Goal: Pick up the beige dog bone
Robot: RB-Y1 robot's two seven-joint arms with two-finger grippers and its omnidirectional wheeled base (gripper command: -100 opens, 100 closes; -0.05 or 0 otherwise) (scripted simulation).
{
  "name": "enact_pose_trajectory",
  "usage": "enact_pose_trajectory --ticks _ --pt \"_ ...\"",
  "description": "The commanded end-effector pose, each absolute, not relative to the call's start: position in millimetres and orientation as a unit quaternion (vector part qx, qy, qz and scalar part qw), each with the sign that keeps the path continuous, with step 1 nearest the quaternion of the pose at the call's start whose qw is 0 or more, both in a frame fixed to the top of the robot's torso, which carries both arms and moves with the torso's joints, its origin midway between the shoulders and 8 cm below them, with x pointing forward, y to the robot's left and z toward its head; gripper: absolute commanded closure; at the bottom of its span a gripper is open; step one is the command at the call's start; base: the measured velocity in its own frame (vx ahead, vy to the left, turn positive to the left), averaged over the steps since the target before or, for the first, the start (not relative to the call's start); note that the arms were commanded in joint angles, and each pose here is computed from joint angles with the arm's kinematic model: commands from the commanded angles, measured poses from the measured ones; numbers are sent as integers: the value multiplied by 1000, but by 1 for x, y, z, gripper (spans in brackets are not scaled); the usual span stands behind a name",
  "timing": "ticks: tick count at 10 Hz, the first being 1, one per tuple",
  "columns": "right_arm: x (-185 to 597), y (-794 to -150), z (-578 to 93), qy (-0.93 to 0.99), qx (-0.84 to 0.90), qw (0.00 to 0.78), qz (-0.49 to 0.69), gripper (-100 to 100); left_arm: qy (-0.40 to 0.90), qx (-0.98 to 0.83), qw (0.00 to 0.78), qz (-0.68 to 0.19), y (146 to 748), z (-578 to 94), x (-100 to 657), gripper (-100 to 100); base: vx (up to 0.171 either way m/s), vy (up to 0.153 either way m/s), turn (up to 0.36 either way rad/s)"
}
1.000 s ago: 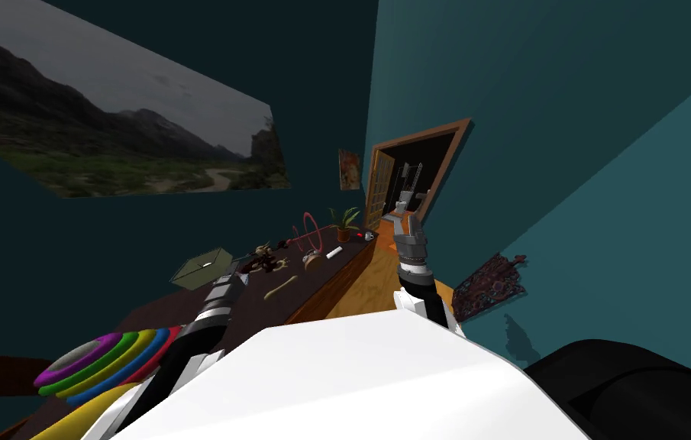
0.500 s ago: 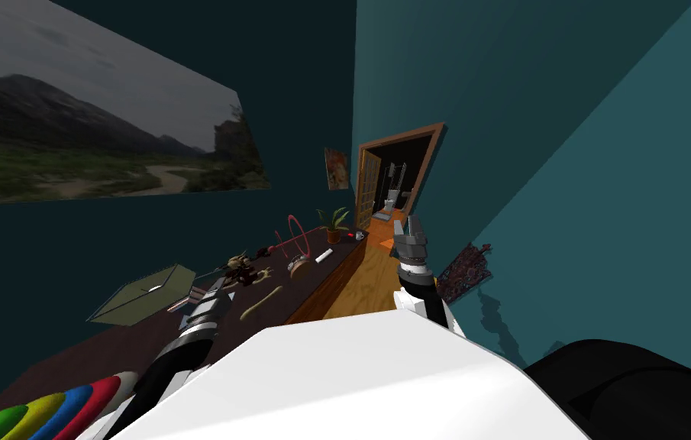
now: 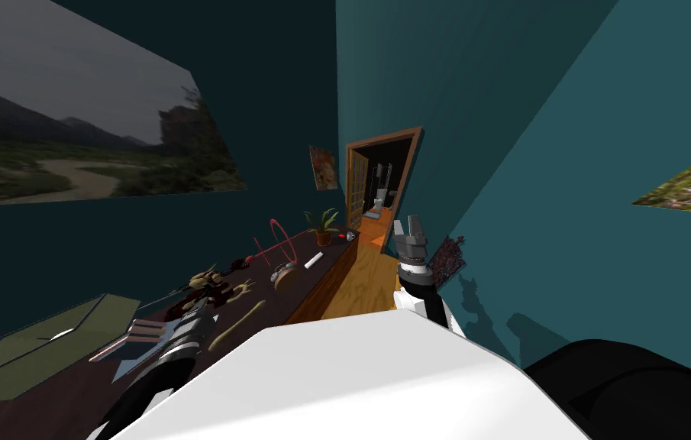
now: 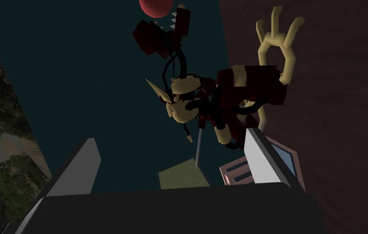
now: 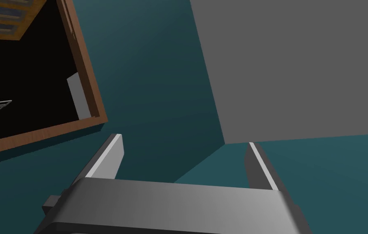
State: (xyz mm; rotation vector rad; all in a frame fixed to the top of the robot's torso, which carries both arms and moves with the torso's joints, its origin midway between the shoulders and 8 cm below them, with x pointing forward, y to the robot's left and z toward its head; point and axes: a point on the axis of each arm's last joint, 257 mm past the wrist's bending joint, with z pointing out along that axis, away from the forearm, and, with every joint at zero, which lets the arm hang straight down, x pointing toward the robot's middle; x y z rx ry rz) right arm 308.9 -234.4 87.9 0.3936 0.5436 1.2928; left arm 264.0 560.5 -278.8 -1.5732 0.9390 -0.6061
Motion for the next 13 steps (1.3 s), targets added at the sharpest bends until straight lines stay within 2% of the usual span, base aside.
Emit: enact_pose_trajectory --ticks 1,8,11,13 --pt "309 -234 88 248 180 746 591 0 384 -704 550 -234 577 -301 241 -100 34 -29 -198" --pt "309 -234 88 248 180 746 591 0 319 -799 485 -156 615 -371 162 -100 30 -9 -196" --pt "309 -234 88 248 180 746 591 0 268 -851 439 -105 627 -415 106 -100 28 27 -317" --pt "309 -234 88 248 180 746 591 0 251 -867 421 -87 628 -429 87 -100 11 27 -83"
